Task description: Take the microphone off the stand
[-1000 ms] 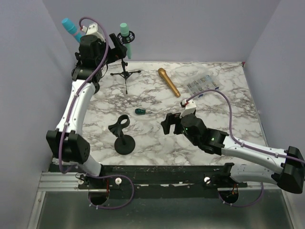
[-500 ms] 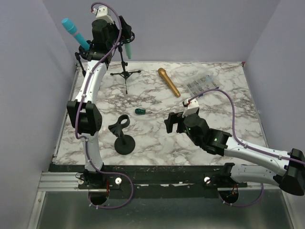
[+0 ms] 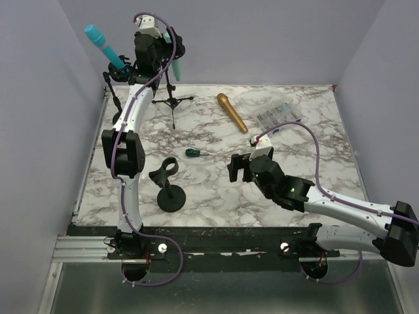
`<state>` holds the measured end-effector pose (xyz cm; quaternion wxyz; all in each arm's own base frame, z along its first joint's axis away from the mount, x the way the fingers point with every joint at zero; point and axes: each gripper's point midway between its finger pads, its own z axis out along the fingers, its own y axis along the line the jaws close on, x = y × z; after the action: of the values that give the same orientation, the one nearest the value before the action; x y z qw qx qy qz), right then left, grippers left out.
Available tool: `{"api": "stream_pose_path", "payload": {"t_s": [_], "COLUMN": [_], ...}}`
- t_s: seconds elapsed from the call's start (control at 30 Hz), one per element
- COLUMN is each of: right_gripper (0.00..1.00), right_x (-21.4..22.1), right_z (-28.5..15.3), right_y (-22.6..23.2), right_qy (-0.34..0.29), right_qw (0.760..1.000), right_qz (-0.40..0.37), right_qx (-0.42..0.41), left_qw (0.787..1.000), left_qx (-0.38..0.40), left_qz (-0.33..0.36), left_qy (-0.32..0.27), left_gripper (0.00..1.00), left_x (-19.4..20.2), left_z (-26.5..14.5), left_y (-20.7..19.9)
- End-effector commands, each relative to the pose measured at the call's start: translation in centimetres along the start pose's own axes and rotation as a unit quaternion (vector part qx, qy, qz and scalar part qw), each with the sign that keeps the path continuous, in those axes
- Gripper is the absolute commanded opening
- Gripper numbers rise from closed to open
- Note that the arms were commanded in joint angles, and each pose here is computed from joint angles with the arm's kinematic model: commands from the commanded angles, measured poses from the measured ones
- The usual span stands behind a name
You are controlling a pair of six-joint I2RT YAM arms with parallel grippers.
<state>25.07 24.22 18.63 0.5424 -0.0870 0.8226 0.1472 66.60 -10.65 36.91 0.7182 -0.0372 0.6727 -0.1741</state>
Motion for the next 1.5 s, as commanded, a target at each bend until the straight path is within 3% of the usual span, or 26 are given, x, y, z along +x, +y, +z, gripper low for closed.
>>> {"api": "stream_pose_path", "payload": {"t_s": [0.0, 0.63, 0.8, 1.03, 1.27, 1.47], "right_gripper": [1.00, 1.00, 1.00, 1.00, 1.00, 1.00], "right_x": [0.3, -1.8, -2.1, -3.0, -3.5, -4.0], "right_z": [0.4, 0.6, 0.4, -0.2, -0.9, -1.5], "right_y": [-1.1, -2.0, -2.2, -2.2, -2.2, -2.0], "right_qy": [0.006, -0.006, -0.008, -0.018, -0.023, -0.024], "right_qw": [1.000, 0.999, 0.998, 0.998, 0.999, 0.998], "right_qz": [-0.007, -0.004, 0.000, 0.010, 0.020, 0.034], "right_qx": [0.029, 0.054, 0.056, 0.054, 0.045, 0.036], "left_qw": [0.999, 0.998, 0.998, 0.993, 0.985, 0.972], "left_qx": [-0.012, -0.026, -0.020, -0.001, 0.010, 0.016], "left_qz": [0.011, 0.028, 0.035, 0.075, 0.094, 0.092], "left_qy": [-0.048, -0.059, -0.058, -0.096, -0.141, -0.214], "left_gripper": [0.94, 0.64, 0.50, 0.30, 0.23, 0.18], "left_x": [-1.2, 1.6, 1.4, -4.2, -11.1, -19.1], "left_z": [1.3, 2.8, 3.0, 1.6, -1.2, -5.4], "left_y": [0.8, 1.5, 1.3, -0.6, -3.1, -5.5]}}
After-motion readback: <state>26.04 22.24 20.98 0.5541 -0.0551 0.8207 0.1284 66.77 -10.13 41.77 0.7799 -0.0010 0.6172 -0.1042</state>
